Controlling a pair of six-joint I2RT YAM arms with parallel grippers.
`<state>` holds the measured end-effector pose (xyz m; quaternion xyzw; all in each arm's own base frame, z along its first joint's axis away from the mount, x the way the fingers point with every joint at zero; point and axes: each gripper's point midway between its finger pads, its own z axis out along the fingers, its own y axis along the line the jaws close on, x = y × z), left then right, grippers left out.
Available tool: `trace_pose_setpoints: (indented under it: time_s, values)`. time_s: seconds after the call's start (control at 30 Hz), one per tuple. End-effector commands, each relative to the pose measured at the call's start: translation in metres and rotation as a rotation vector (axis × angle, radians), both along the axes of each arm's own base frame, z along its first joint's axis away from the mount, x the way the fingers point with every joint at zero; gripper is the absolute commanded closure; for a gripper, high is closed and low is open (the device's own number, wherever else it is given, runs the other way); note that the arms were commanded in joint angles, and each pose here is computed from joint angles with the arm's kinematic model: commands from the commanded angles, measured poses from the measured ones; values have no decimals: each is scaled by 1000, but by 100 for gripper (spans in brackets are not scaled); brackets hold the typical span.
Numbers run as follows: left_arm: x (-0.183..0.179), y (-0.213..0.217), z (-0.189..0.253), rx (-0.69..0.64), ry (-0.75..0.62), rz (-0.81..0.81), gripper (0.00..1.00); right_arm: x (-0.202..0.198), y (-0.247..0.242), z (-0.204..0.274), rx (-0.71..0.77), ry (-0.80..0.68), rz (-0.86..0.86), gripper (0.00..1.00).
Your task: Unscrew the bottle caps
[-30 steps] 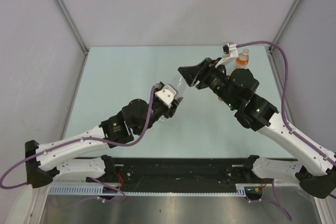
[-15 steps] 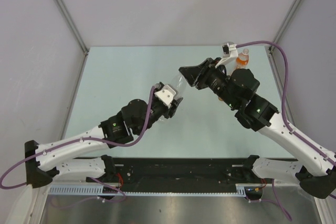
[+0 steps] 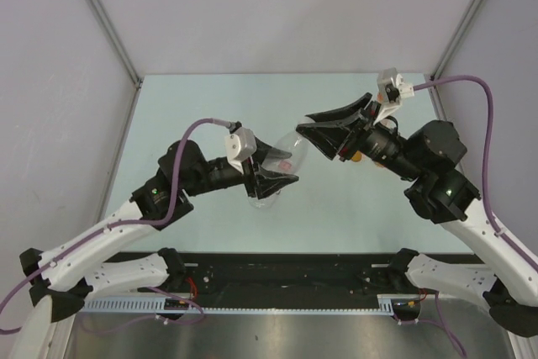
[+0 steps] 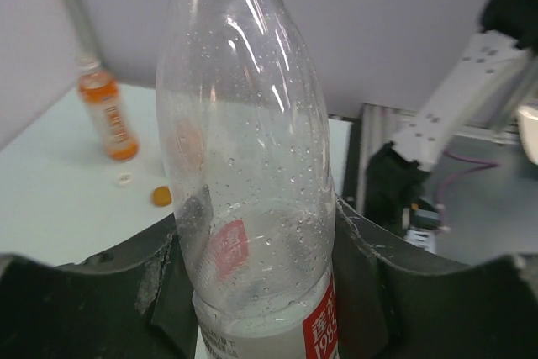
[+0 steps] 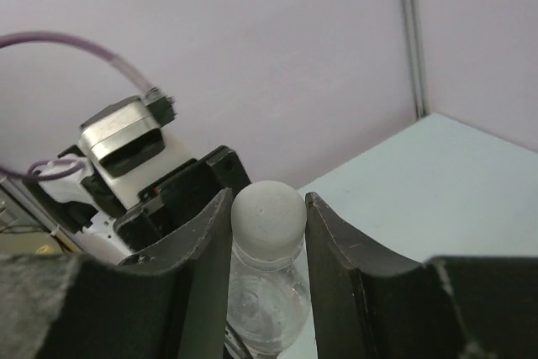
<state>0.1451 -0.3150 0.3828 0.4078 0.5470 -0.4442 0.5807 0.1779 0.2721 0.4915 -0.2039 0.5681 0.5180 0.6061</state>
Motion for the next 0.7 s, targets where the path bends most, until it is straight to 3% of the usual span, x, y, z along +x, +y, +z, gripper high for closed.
trace_pose_setpoints:
  time_s: [0.0,0.3,0.67]
  values:
    - [-64,0,46,-96,44,-412,100,-41,1,9,-63,-189,181,100]
    - [-88,5,56,-102,134,-734,100,-101,-5,2,-114,-344,452,100]
    - [-102,11,67,-126,167,-896,100,-142,-18,-7,-149,-454,656,100]
